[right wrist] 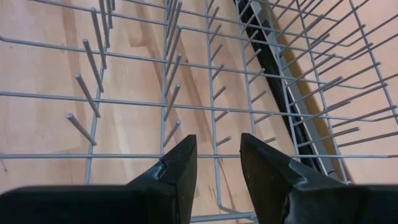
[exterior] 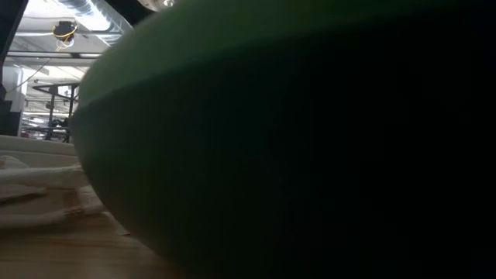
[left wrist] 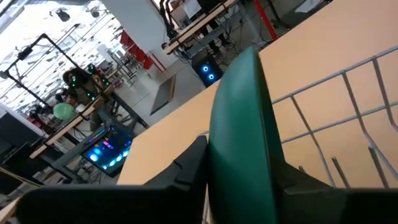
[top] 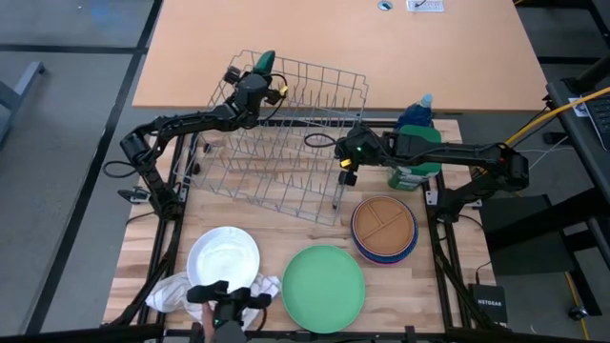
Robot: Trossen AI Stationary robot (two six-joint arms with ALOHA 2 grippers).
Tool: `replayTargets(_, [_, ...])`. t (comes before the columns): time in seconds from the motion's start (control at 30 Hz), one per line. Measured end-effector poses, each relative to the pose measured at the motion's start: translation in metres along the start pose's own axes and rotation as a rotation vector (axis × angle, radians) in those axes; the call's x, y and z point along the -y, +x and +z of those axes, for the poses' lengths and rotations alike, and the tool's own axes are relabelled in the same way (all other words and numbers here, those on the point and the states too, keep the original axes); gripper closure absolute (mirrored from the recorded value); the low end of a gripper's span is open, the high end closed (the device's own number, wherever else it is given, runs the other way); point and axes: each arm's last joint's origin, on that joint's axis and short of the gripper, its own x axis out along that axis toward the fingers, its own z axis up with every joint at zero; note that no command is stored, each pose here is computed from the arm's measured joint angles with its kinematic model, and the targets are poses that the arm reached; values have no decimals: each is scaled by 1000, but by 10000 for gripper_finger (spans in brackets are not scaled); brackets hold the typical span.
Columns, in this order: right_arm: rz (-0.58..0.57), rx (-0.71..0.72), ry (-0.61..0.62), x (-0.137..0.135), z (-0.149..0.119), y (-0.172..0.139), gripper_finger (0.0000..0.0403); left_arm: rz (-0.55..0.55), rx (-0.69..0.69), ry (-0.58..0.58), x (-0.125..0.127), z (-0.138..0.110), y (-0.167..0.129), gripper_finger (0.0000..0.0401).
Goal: Sort dishes
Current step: Put the dark green plate in the dish rack, then put the green plate in the dish rack
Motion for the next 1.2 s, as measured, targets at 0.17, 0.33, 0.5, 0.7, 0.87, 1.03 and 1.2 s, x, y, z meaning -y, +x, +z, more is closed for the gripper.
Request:
replayTargets(0.17, [10,2,0,0,0,0,276,34,-19,10,2,0,-4,266])
replayTargets(0.33, [16,3,0,0,0,0,276,24,-1,4,6,4,-13,228])
replayTargets(0.5, [16,3,0,0,0,0,276,-10,25,16,15,8,-26,215])
replayTargets(0.7, [16,3,0,0,0,0,276,-28,44,83,22,12,-37,216])
replayTargets(0.87, [16,-2,-1,-1,0,0,276,-8,39,114,25,13,-44,217])
replayTargets(1.03, [19,-19,-5,-1,-2,0,276,-10,45,142,27,15,-49,217])
replayTargets(1.2, [19,-19,14,-1,-2,0,276,-12,46,134,28,15,-50,217])
